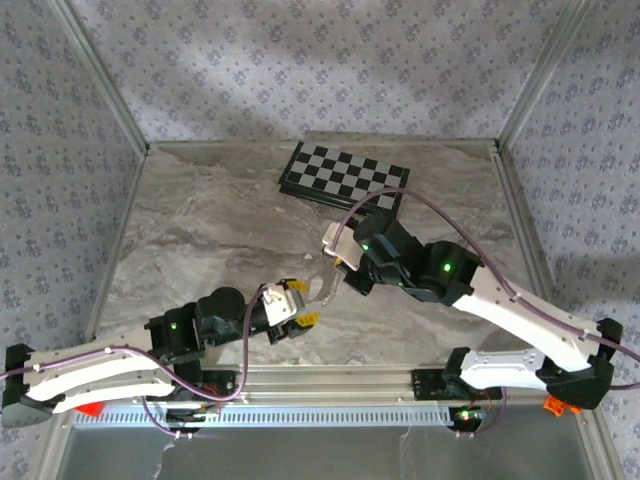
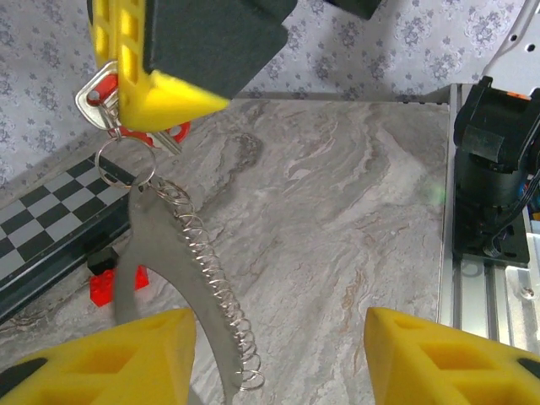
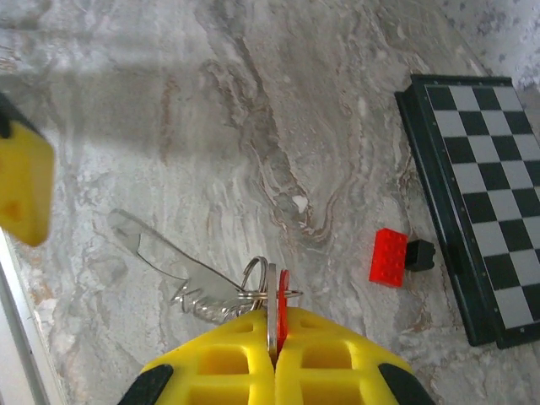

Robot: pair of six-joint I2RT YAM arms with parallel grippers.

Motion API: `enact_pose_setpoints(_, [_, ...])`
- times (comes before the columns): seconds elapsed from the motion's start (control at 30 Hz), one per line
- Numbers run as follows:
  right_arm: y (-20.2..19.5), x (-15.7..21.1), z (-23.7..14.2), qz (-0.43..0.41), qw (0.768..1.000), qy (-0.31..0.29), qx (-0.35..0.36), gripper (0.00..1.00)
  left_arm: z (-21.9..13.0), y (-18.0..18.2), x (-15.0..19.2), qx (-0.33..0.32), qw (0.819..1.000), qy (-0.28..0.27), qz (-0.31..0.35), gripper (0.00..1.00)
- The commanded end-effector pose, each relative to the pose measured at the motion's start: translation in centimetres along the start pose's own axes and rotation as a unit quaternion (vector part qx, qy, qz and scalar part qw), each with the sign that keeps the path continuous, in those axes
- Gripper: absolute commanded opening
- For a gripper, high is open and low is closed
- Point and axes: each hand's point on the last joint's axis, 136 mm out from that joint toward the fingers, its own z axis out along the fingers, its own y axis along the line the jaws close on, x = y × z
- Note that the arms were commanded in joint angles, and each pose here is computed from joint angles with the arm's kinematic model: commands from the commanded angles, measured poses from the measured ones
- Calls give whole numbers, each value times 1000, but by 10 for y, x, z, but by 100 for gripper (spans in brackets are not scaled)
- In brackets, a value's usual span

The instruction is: Put the keys on the keyring

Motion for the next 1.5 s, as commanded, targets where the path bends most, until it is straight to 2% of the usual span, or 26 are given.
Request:
enact_pose_setpoints(0.0, [-13,-8,-3,41,999,-7,14,0,-1,5,-4,-12,1000,-14,-14,61])
enact_pose_setpoints(0.1, [-20,-4,5,67,998,1,16,0,-1,5,-2,-12,1000,-13,-16,93])
enact_pose_setpoints(0.17, [-25,1,10,83,996,8,17,0,-1,5,-2,-12,1000,-14,-17,99])
enact_pose_setpoints(0.63, [-67,29,23,193,980,19,32,0,7,9,-1,-20,1000,-10,-18,99])
enact_pose_setpoints(0.93, [-97,44,17,253,966,-4,50,0,19,18,1,-35,999,11,-37,99])
enact_pose_setpoints(1.47, [-156,72,9,334,936,-37,103,0,27,29,1,-53,995,12,-78,99])
